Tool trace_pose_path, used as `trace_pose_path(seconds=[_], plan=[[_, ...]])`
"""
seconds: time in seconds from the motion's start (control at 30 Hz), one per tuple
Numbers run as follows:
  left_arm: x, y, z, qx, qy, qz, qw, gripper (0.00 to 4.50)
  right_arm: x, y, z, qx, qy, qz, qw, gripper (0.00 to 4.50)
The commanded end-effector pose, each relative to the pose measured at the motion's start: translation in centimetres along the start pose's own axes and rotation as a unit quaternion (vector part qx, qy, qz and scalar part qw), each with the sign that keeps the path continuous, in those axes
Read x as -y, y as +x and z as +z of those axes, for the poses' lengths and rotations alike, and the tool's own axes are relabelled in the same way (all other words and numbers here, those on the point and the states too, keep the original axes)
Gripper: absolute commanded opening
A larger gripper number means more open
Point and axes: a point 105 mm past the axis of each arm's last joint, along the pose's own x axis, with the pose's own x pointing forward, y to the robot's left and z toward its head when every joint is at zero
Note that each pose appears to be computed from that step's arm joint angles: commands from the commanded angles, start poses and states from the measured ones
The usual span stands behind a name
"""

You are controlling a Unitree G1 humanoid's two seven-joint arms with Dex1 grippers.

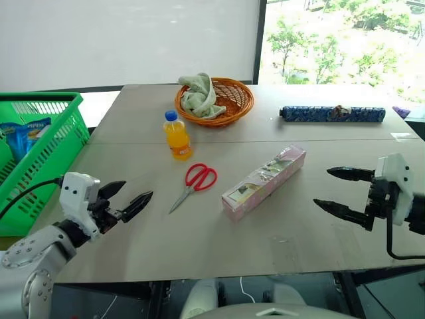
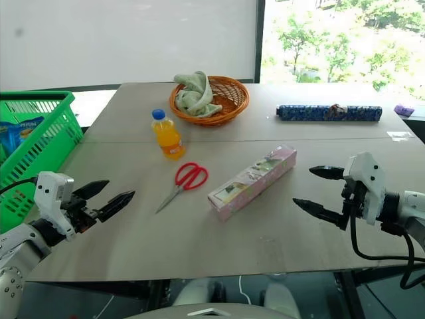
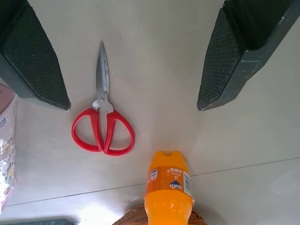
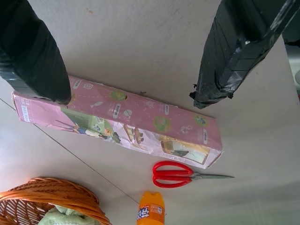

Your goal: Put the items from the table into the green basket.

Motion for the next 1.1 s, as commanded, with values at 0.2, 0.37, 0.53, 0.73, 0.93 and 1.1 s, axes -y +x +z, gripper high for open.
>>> trace_pose_path(seconds=[0.2, 0.37, 0.53, 0.73, 0.93, 1.1], plan=[[-2.7, 7.0, 5.1, 0.072, 0.012, 0.025, 0.997, 4.46, 1.1, 6.2, 5.9, 0.092, -0.094, -0.04, 0.991, 4.5], [-2.8, 10.5, 5.4, 0.055, 0.022, 0.023, 0.998, 4.46, 2.2, 8.3, 7.4, 0.09, -0.111, -0.08, 0.987, 4.5], [-2.3, 14.3, 5.1, 0.032, 0.032, 0.01, 0.999, 4.46, 1.3, 9.4, 8.7, 0.113, -0.112, -0.056, 0.986, 4.5], [-2.6, 16.9, 4.9, 0.023, 0.046, 0.017, 0.999, 4.46, -0.6, 9.0, 8.0, 0.109, -0.102, 0.002, 0.989, 4.5], [-3.3, 19.2, 5.4, 0.027, 0.046, 0.04, 0.998, 4.46, -1.8, 8.2, 7.7, 0.109, -0.098, 0.037, 0.988, 4.5], [-3.1, 21.1, 5.1, 0.018, 0.049, 0.047, 0.998, 4.46, -1.9, 8.0, 7.6, 0.109, -0.096, 0.029, 0.989, 4.5]])
